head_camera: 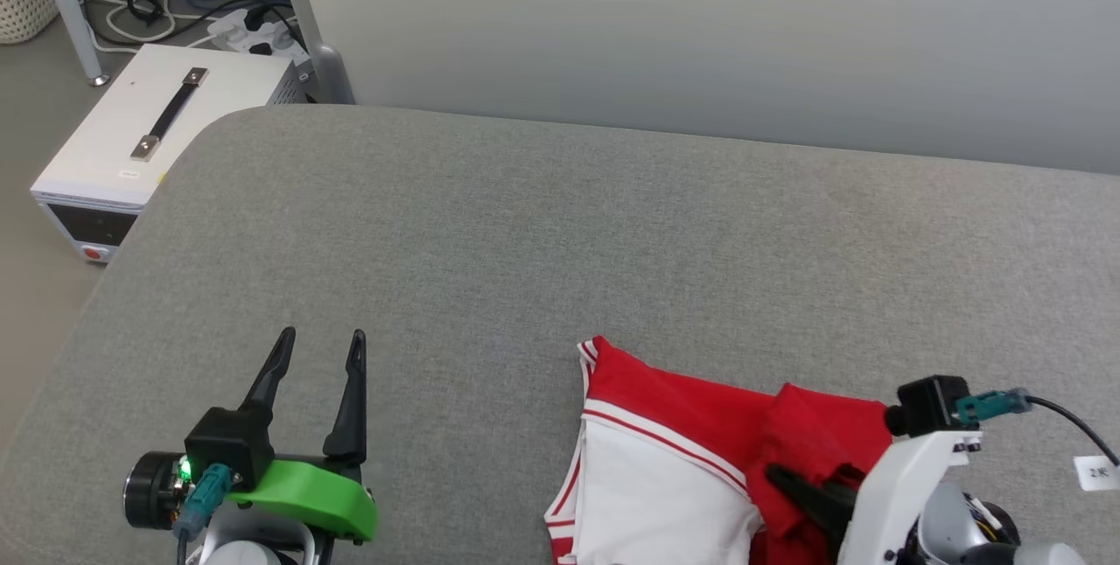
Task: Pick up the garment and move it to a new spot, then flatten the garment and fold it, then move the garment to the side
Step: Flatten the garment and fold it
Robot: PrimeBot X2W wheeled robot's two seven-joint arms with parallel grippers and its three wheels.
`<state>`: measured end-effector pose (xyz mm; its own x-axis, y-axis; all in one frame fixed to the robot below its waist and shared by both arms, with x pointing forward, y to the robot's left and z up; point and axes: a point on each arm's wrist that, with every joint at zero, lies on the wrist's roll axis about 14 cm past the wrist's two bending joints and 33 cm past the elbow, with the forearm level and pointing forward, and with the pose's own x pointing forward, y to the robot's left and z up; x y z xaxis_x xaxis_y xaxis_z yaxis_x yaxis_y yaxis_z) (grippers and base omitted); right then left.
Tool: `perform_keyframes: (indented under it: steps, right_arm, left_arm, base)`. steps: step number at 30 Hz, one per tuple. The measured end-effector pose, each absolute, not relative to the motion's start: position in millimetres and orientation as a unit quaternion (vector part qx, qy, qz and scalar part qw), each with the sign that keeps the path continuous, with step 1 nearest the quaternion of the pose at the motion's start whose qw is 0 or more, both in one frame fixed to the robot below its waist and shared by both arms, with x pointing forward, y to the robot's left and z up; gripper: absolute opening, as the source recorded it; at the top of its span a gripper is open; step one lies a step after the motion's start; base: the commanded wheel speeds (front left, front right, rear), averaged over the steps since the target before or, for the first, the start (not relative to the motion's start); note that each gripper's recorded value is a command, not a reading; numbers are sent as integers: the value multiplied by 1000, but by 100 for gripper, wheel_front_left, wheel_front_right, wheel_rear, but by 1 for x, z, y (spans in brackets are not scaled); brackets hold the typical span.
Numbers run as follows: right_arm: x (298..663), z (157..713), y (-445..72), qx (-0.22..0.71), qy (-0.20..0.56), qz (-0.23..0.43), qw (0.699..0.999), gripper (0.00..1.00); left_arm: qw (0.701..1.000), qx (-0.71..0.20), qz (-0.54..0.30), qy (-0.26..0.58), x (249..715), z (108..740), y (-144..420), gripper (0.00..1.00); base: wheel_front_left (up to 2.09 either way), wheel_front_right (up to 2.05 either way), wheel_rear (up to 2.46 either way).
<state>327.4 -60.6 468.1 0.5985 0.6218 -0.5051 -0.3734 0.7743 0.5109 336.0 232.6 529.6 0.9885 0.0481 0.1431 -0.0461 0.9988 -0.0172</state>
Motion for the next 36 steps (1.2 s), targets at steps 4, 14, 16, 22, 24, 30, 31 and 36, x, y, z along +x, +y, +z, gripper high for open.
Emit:
perform_keyframes:
  steps: [4, 14, 16, 22, 24, 30, 31, 36]
  right_arm:
    - [327, 476, -24, 178, 349, 326, 860, 0]
    - [332, 458, 14, 139, 382, 359, 840, 0]
    - [335, 454, 17, 135, 386, 359, 839, 0]
    - [343, 445, 27, 130, 394, 365, 833, 0]
    - [345, 442, 31, 126, 399, 367, 831, 35]
    - [343, 439, 44, 97, 396, 384, 829, 100]
    - [342, 442, 46, 94, 393, 387, 829, 100]
    - [341, 460, 62, 68, 365, 414, 831, 100]
  left_arm:
    - [997, -8, 36, -71, 332, 529, 240, 100]
    - [996, -10, 55, -72, 324, 529, 248, 100]
    - [996, -10, 59, -69, 323, 527, 251, 100]
    - [996, -12, 68, -57, 319, 520, 255, 100]
    - [996, -12, 71, -53, 318, 517, 256, 100]
    - [996, -13, 75, -48, 315, 514, 258, 100]
    - [996, -14, 75, -48, 315, 514, 259, 100]
    - [996, -15, 73, -54, 313, 517, 257, 100]
  base:
    - [0, 0, 0]
    - [0, 0, 0]
    - [0, 0, 0]
    - [0, 0, 0]
    - [0, 0, 0]
    - [0, 0, 0]
    - [0, 0, 0]
    - [0, 0, 0]
